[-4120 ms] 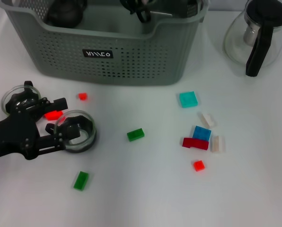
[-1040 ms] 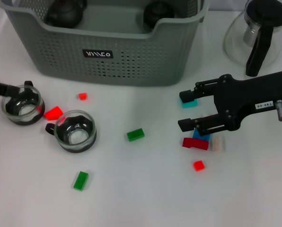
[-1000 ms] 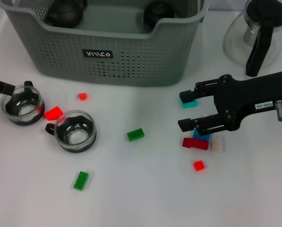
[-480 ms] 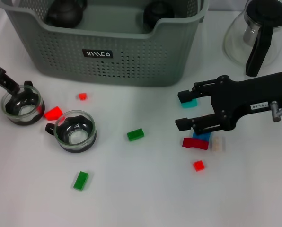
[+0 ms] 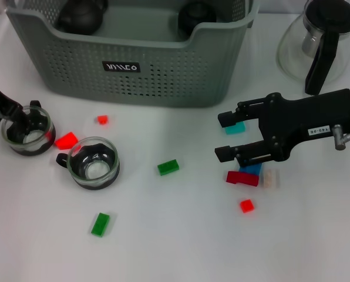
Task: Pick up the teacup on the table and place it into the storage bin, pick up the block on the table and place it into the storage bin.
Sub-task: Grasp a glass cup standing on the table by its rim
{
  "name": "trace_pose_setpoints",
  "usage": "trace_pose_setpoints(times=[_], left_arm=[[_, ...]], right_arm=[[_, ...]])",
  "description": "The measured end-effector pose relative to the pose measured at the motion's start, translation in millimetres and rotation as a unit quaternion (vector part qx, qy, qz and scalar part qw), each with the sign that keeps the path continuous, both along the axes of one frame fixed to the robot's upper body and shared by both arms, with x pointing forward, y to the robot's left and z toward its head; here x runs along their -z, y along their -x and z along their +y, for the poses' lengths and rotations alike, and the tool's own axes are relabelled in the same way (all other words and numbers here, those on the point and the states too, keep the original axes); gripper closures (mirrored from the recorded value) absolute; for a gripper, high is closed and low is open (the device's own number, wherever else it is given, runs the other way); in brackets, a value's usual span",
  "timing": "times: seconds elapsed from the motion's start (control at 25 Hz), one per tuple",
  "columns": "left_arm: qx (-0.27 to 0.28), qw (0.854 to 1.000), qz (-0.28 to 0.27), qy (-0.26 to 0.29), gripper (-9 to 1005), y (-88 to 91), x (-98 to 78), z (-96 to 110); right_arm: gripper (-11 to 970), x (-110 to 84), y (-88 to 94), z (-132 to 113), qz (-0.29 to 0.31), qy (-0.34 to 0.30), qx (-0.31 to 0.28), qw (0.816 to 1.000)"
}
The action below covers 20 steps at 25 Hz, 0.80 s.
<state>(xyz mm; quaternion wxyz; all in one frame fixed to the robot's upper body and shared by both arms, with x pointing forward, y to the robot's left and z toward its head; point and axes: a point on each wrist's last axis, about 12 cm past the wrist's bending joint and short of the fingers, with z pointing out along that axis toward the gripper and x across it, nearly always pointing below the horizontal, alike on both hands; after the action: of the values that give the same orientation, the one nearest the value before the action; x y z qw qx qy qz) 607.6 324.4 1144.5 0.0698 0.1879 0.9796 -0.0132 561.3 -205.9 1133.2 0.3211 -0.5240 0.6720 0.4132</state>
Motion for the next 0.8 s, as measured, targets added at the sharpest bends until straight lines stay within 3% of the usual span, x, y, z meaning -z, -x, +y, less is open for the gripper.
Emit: trace_pose_setpoints(times=[0.72,0.8], left_arm=[[-0.037,0.999,0.013,-0.009,370,-3.4,12.8,-2.8],[-0.038,0.999,0.01,-0.009,599,-3.5,12.9,-2.3]], right_arm=[[198,1.5,2.1,-0.3,0.002,-0.001,-0.004,1.0],[198,1.6,2.2,-0.3,0.002,-0.001,-0.003,1.0]])
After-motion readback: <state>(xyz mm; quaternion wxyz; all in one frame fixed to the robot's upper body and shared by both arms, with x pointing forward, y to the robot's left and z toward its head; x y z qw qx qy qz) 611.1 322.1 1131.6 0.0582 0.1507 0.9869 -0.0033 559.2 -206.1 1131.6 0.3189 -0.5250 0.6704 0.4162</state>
